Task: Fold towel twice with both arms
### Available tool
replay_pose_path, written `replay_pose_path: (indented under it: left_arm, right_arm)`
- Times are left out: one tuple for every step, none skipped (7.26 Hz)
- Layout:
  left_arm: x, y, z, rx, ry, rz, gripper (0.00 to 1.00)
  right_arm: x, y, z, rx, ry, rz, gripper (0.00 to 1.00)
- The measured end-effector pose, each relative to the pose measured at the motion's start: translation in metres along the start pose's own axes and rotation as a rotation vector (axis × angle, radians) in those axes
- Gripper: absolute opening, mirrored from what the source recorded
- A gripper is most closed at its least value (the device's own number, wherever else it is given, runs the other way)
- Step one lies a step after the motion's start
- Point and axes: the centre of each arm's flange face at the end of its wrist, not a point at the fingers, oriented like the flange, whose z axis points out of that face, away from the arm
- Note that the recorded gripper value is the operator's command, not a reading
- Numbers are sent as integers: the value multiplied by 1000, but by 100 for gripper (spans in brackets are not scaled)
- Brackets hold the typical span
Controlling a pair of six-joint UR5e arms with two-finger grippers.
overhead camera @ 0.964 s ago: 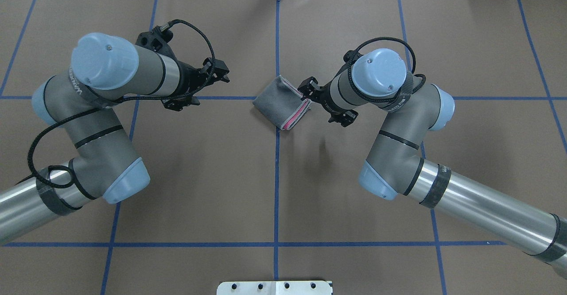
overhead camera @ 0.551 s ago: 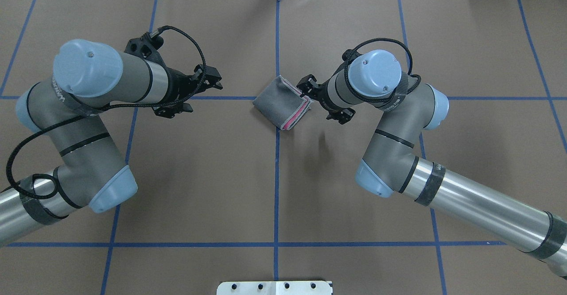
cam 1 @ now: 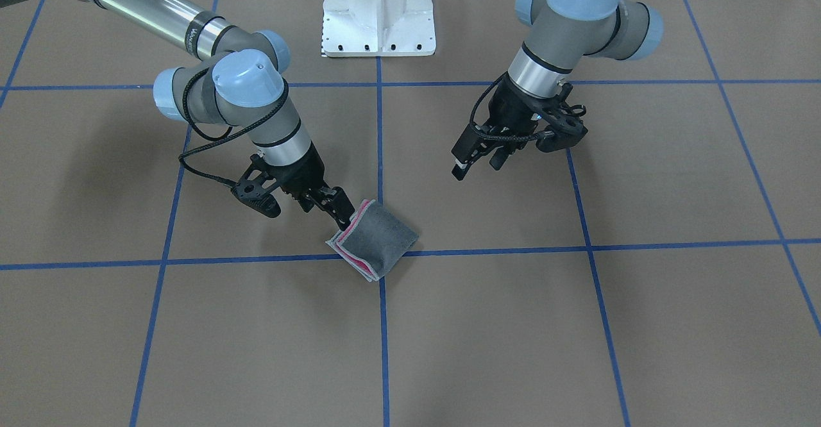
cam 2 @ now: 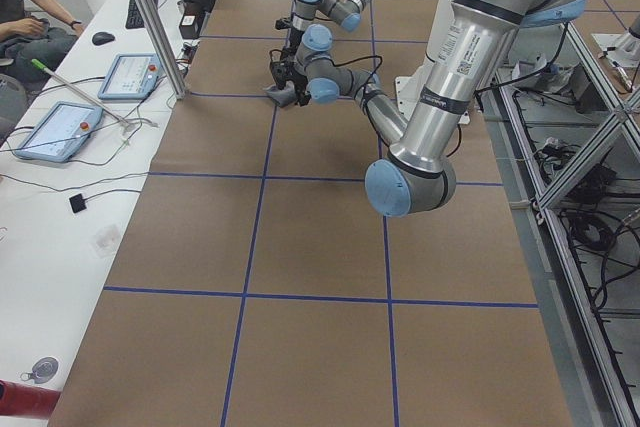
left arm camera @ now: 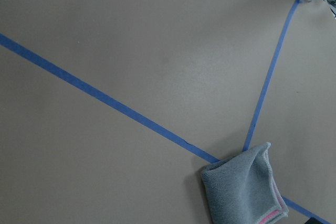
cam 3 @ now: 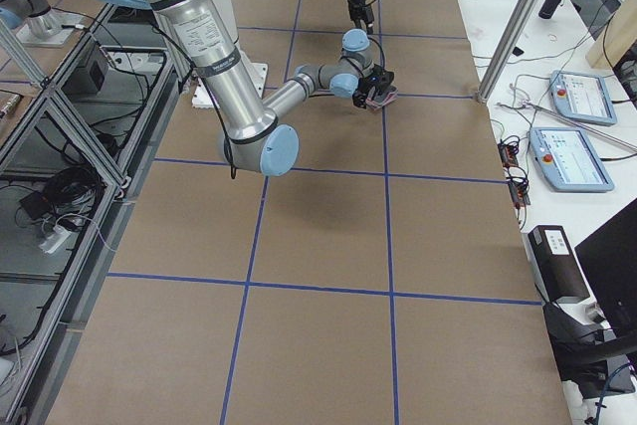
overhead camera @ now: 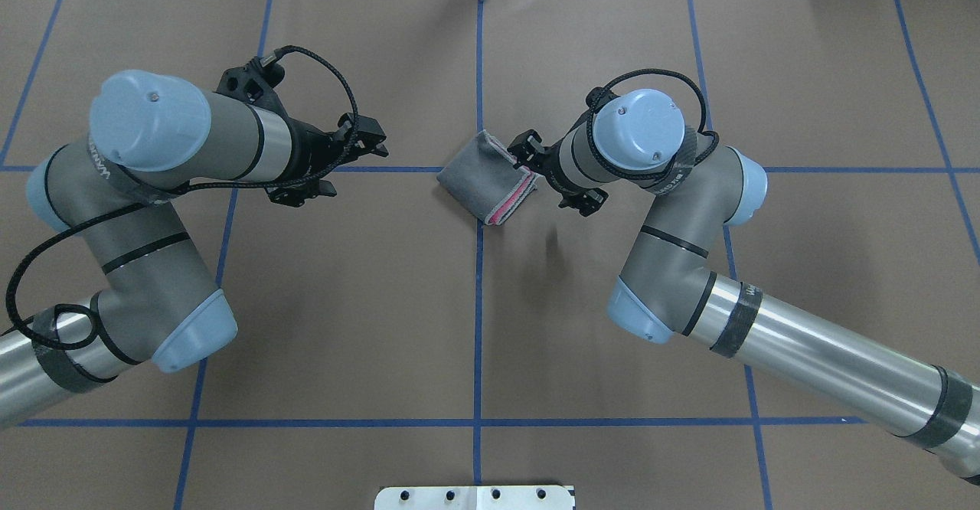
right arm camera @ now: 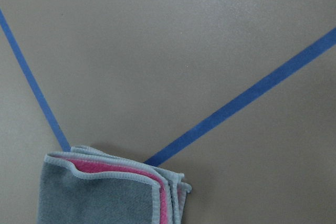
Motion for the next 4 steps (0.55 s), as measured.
replay_pose_path:
  left_arm:
    - [0,1,0,-1,1,1,100]
    - [0,1,0,-2,1,1,100]
    - [-1,1,0,-2,-1,0,100]
    - [-1,1,1,-3,-4,0,100]
  right_arm:
    - [0,1,0,0,1,0,98]
    - [-1,2,1,2,1,0,98]
    - [-1,2,1,6,0,0,98]
    - [-1,2,3,11,0,0,98]
